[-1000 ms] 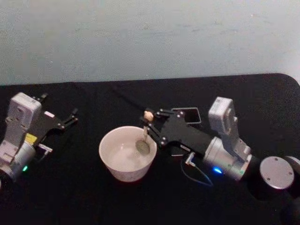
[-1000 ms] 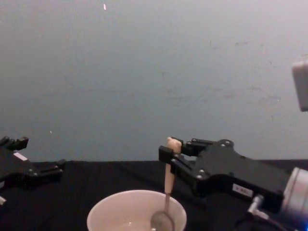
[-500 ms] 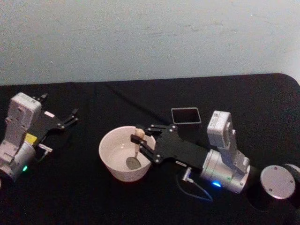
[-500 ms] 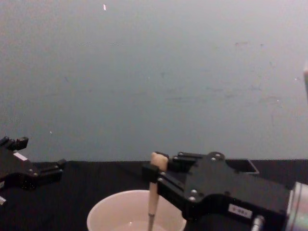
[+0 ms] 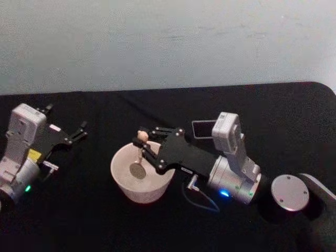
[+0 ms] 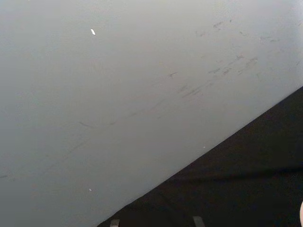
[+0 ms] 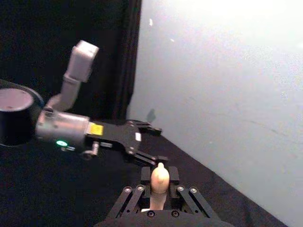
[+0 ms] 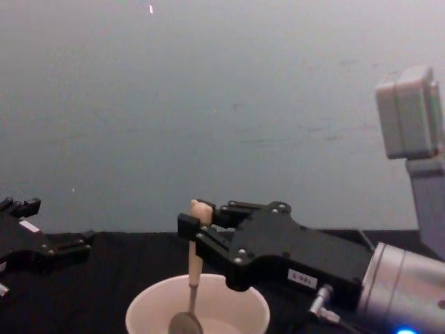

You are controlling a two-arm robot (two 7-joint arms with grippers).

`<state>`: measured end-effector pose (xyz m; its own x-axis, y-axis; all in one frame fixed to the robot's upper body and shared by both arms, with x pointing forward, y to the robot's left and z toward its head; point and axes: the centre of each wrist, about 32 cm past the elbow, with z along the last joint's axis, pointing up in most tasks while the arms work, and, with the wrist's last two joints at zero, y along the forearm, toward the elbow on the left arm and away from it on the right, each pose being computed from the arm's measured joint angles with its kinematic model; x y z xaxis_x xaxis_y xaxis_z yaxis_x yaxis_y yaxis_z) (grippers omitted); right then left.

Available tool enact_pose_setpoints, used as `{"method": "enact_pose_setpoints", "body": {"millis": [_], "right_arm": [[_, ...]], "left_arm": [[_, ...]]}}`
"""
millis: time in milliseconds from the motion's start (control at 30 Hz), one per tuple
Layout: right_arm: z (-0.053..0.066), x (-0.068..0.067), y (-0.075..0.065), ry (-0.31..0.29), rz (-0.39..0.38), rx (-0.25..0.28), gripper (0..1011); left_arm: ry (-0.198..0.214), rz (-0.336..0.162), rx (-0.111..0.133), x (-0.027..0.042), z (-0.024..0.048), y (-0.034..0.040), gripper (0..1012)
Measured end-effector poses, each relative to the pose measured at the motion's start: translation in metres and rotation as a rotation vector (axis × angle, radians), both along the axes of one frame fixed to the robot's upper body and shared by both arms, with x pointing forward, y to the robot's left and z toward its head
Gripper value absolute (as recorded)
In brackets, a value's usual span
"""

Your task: Pick up the stirring spoon with one hand, stir inside the cup, then place it back in its original position.

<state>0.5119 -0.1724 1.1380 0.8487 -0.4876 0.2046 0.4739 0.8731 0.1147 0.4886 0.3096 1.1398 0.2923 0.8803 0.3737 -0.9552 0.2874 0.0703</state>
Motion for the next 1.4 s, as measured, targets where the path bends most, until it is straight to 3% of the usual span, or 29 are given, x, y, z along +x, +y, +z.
{"method": "enact_pose_setpoints", "body": {"millis": [233,733,1133,1400], "right_arm": [[0.0,0.009,-0.003,0.0,-0.052,0.0,214],[-0.001,0.01,-0.014,-0.002,-0.094,-0.001,214],[0.001,-0.005,-0.031,0.006,-0.077,-0.002,214],[-0.002,-0.019,-0.025,0.028,-0.008,-0.009,214]], "left_arm": [[0.0,0.0,0.0,0.0,0.0,0.0,1002],[0.0,0.0,0.0,0.0,0.0,0.0,1001],[0.0,0.0,0.0,0.0,0.0,0.0,1001],[0.0,0.0,0.0,0.0,0.0,0.0,1001]]}}
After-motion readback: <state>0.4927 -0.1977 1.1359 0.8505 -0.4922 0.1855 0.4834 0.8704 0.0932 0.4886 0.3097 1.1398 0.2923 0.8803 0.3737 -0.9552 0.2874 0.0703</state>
